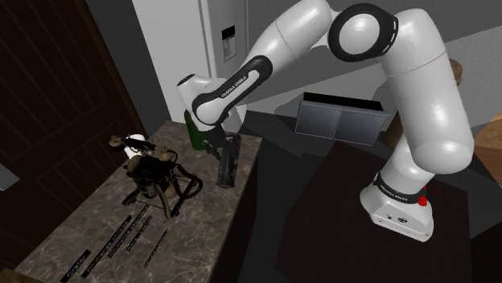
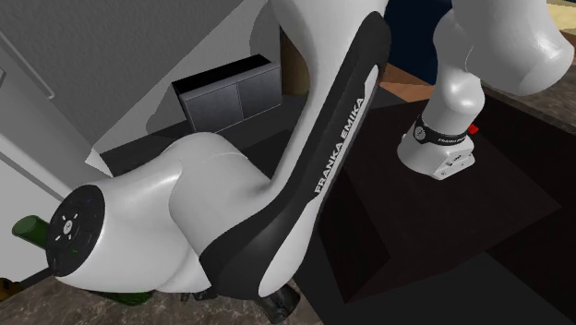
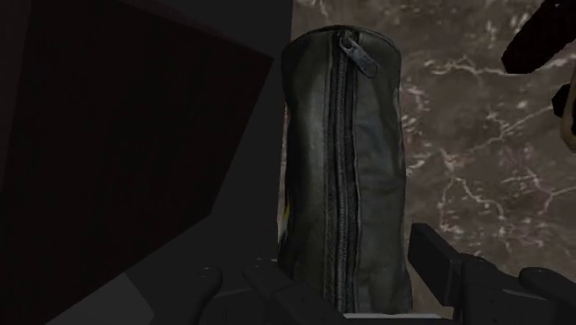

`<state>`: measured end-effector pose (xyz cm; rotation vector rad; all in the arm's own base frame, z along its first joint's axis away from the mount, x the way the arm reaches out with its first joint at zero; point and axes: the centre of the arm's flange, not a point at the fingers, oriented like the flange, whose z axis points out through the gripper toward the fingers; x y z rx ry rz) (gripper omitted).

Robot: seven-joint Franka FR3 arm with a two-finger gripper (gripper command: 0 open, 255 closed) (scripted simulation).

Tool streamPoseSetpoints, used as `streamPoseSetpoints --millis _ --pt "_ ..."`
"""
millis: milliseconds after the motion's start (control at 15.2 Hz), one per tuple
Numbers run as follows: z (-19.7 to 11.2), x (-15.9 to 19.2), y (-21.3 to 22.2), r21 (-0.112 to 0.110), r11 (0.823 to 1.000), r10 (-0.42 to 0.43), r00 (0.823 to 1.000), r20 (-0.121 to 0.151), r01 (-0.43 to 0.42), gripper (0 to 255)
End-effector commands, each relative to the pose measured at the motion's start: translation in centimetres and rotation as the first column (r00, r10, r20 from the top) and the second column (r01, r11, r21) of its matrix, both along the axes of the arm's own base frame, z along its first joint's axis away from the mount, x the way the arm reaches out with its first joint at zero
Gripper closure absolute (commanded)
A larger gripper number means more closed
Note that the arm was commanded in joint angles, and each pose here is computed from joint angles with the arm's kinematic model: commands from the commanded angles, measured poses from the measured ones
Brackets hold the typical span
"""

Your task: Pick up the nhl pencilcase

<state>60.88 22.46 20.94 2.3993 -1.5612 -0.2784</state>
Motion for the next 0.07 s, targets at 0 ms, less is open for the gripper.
streamPoseSetpoints --millis 0 --pt "0.39 0.09 0.06 0.0 1.0 0.0 1.0 0.001 0.0 255"
